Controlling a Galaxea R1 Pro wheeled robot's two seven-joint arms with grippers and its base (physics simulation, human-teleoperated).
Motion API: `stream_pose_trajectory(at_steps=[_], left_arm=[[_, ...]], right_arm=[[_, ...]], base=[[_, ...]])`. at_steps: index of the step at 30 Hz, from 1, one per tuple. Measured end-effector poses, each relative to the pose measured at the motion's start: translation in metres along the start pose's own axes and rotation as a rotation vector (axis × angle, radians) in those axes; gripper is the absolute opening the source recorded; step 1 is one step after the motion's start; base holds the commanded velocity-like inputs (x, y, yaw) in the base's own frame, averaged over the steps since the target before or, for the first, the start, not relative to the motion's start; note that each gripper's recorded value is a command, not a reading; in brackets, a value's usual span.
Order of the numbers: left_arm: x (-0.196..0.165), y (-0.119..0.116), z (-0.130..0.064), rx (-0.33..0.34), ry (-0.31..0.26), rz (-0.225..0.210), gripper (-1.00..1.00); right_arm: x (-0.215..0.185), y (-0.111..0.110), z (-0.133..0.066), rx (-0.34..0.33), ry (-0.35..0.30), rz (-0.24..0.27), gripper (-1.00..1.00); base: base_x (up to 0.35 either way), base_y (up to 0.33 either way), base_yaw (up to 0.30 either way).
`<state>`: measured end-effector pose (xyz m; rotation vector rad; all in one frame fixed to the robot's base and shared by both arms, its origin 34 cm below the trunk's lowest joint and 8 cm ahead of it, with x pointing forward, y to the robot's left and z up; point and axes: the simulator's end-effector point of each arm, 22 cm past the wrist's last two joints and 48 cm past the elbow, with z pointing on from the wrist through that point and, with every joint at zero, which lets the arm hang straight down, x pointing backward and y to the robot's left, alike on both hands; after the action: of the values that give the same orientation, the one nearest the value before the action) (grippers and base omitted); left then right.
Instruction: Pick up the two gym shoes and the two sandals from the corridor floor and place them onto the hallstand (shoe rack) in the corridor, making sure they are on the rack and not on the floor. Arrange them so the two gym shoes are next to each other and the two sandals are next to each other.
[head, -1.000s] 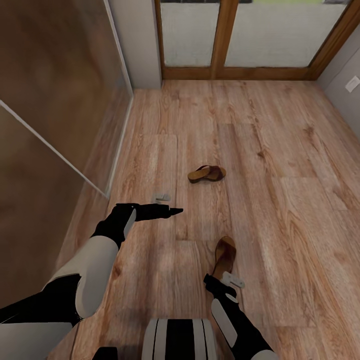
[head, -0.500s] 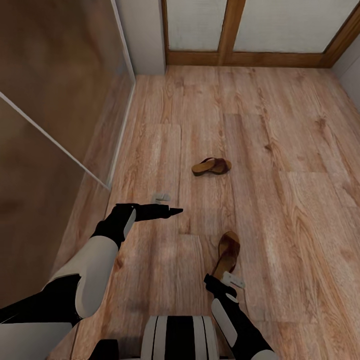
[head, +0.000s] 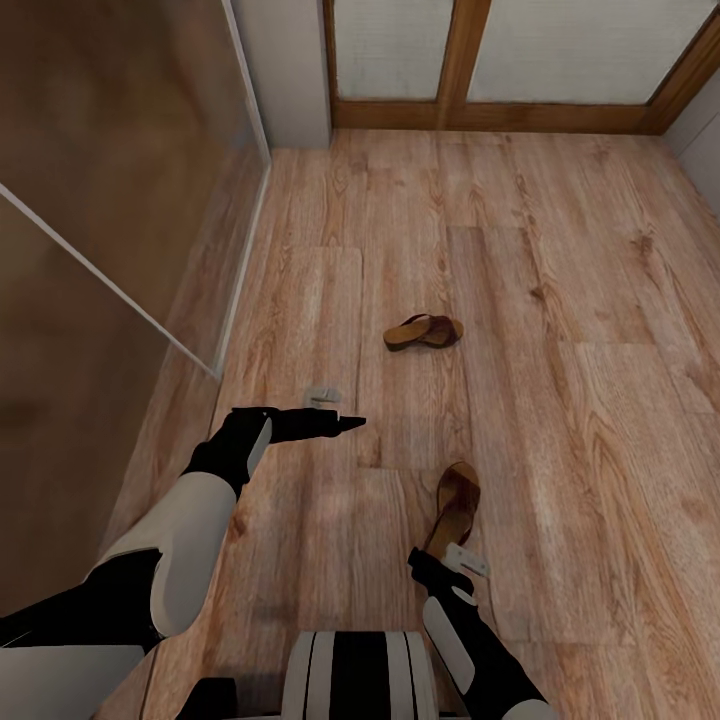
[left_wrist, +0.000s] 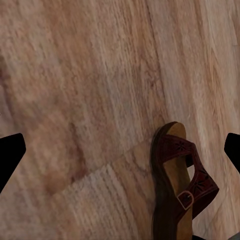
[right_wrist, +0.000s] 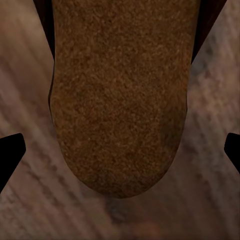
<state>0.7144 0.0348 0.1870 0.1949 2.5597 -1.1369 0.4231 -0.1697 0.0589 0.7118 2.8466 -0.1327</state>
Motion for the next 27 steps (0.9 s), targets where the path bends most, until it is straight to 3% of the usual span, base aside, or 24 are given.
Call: stream_pose_trajectory(at_steps=[27], left_arm=[[0.0009,0.0014,0.0013,0.000,0.001,0.001,1.00]], right_arm=[[0.0007,-0.0006,0.0011,0.001,0.002,0.003,1.00]], base=[[0.012,0.000,0.000]])
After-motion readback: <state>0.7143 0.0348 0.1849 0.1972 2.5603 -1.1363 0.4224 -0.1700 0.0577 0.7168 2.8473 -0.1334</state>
